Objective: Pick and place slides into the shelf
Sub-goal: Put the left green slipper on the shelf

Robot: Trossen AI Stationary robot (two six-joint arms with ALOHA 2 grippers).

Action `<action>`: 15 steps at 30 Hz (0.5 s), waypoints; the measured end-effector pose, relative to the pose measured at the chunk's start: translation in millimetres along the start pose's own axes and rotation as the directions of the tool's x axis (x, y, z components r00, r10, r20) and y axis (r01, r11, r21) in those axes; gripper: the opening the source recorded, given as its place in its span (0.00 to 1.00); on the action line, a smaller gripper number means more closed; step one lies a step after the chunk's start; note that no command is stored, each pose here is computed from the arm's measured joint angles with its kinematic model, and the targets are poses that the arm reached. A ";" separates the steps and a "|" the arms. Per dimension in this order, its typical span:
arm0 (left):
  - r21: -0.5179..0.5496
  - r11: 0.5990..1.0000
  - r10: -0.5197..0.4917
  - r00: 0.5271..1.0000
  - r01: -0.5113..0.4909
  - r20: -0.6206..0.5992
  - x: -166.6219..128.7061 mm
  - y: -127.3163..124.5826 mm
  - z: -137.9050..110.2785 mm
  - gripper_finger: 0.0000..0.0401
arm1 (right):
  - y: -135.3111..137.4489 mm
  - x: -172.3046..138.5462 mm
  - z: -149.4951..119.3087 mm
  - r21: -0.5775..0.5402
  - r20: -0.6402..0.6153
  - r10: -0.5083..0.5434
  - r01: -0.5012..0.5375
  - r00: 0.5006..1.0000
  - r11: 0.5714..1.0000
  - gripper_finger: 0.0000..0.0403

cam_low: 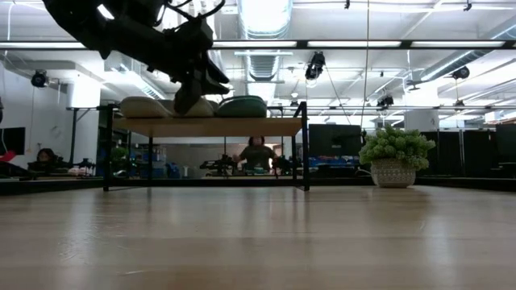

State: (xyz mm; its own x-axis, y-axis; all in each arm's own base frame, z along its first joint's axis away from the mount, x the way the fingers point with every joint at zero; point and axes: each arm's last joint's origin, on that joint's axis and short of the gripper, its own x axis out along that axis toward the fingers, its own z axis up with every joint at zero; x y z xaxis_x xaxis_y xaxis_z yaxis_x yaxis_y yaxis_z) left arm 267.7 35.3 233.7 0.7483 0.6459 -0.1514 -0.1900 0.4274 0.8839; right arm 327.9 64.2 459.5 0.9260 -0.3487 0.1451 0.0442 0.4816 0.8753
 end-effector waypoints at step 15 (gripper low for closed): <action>-0.056 0.996 0.069 0.997 -0.070 -0.015 -31.3 -1.2 22.4 0.28 | -6.2 -0.2 -3.5 -0.075 -0.028 -0.059 0.056 0.998 0.996 0.38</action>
State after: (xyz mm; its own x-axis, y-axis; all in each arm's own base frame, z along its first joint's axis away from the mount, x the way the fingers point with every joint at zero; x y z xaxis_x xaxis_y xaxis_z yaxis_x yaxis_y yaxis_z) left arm 258.7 0.4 247.2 0.7238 0.6833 -0.0964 -0.2775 0.4161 0.8659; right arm 328.7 64.2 452.4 0.9318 -0.3538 0.0807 0.1243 0.5200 0.8450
